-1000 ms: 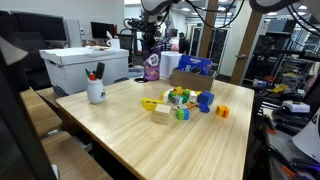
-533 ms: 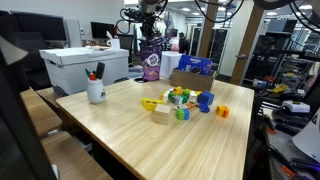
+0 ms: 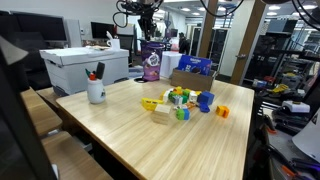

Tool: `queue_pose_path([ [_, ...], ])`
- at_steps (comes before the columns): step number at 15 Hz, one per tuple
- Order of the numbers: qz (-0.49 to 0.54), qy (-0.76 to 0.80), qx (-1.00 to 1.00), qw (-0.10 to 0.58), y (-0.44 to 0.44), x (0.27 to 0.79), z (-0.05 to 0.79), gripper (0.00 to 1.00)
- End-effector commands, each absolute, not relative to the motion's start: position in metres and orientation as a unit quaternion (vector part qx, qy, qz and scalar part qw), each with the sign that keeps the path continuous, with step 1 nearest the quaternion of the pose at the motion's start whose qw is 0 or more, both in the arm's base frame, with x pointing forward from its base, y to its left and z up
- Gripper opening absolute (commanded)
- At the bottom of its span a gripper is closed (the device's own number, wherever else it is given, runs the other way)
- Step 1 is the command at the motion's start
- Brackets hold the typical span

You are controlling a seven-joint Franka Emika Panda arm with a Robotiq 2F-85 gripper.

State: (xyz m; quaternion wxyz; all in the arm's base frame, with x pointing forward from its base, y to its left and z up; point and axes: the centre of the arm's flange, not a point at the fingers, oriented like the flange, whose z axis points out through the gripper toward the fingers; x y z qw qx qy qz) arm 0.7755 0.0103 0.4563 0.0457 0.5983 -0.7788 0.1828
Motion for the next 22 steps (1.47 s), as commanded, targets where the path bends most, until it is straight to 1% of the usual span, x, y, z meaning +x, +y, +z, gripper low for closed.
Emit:
queue_pose_path([
  [1,0.172,-0.776,0.604,0.053,0.008,0.765,0.455,0.45],
  [8,0.17,-0.763,0.622,0.054,0.005,0.775,0.447,0.84],
  [9,0.163,-0.758,0.629,0.055,0.004,0.778,0.443,0.92],
  [11,0.16,-0.754,0.635,0.058,0.004,0.781,0.438,0.99],
  [12,0.157,-0.751,0.638,0.059,0.002,0.784,0.434,1.0],
  [22,0.129,-0.742,0.654,0.073,-0.01,0.795,0.393,1.0],
])
